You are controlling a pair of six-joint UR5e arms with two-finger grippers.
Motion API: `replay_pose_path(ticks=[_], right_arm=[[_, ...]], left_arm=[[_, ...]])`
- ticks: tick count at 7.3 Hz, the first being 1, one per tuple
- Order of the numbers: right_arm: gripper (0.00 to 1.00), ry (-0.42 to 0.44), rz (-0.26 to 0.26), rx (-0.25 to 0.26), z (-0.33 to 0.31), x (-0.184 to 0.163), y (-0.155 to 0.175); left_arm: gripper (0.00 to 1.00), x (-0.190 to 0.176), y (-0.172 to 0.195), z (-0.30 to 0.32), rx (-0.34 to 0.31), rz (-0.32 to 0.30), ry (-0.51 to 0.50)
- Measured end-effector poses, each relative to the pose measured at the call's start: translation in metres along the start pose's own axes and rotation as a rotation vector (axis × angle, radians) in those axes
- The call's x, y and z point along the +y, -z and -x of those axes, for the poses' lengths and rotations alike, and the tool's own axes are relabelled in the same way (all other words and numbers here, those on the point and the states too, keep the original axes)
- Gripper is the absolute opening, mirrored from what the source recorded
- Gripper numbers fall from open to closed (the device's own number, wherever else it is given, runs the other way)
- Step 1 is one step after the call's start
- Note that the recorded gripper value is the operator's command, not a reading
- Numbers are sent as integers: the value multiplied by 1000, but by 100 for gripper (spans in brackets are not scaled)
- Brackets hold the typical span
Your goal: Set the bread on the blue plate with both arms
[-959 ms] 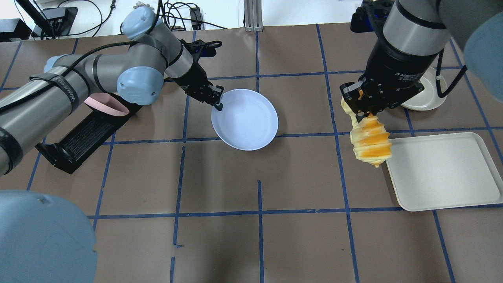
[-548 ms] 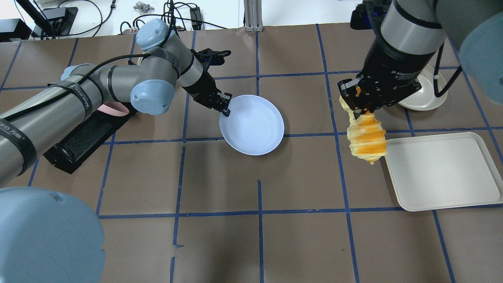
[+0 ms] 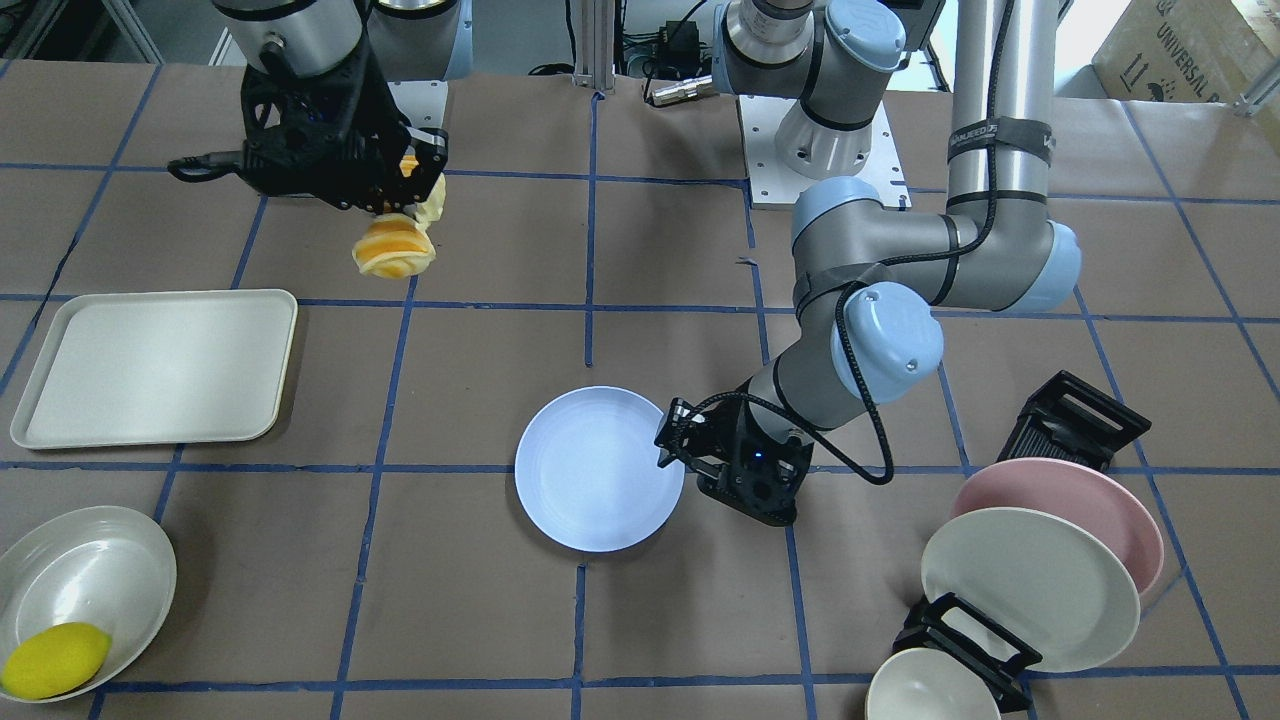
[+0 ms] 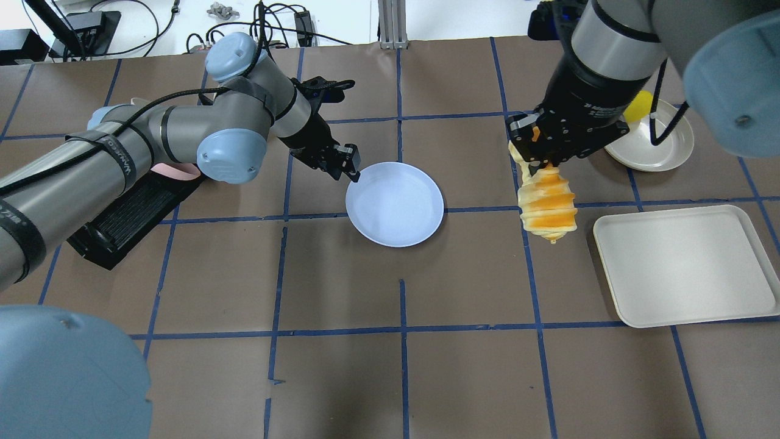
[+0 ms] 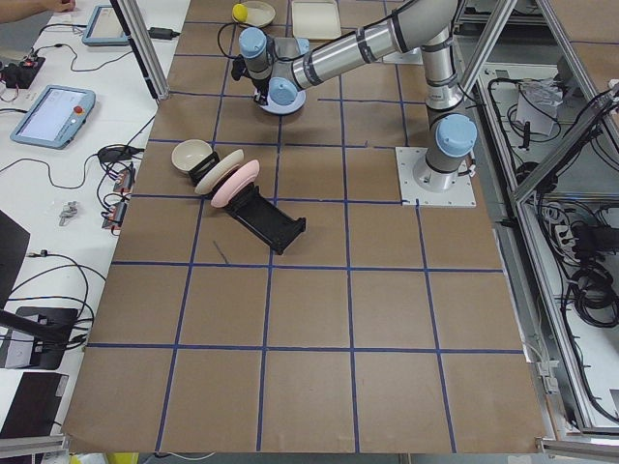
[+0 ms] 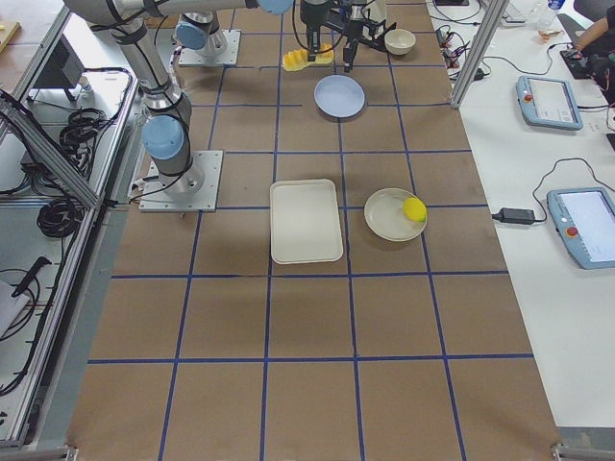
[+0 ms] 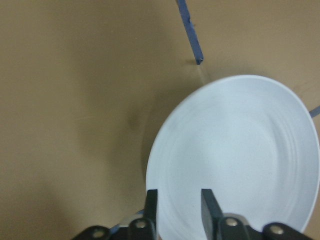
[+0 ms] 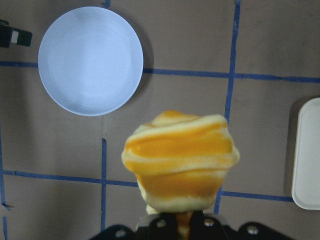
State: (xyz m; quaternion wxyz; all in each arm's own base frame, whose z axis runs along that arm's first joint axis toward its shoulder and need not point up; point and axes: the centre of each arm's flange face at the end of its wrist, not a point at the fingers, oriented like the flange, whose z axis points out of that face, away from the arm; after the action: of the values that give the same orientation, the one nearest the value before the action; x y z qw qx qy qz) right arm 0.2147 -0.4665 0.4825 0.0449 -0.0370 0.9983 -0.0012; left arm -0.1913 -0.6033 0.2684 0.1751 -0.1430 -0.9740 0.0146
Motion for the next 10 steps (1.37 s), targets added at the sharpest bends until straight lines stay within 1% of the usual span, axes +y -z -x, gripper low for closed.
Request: replay_pose_path(ticks=[1,2,3,4,5,6,8,9,10], right_arm=[[4,-3,-25,-2,28,-22,-31],[4,-12,-44,-4,52,-46,-69],[4,-15,-56,-7,69,-68,-109],[4,-12,-57,-10,79,-86,-146],[4,-12,-47,-14,83,-98,-174],[4,-9,-32,-14,87,-104,-196],[4,16,-19,-16,104,-109,-238],[4,28,-17,-18,115,-109,-254],[4,36,-16,-19,120,-109,-264]], left_arm=[[99,9,38,24,-19,-9,64],[100,26,79,46,-47,-3,130],[100,44,119,58,-99,14,176],[100,61,158,59,-176,36,198],[100,70,190,54,-243,61,204],[100,72,215,43,-290,75,199],[100,75,245,5,-349,64,154],[100,84,255,-15,-358,48,128],[100,93,262,-28,-356,31,110]])
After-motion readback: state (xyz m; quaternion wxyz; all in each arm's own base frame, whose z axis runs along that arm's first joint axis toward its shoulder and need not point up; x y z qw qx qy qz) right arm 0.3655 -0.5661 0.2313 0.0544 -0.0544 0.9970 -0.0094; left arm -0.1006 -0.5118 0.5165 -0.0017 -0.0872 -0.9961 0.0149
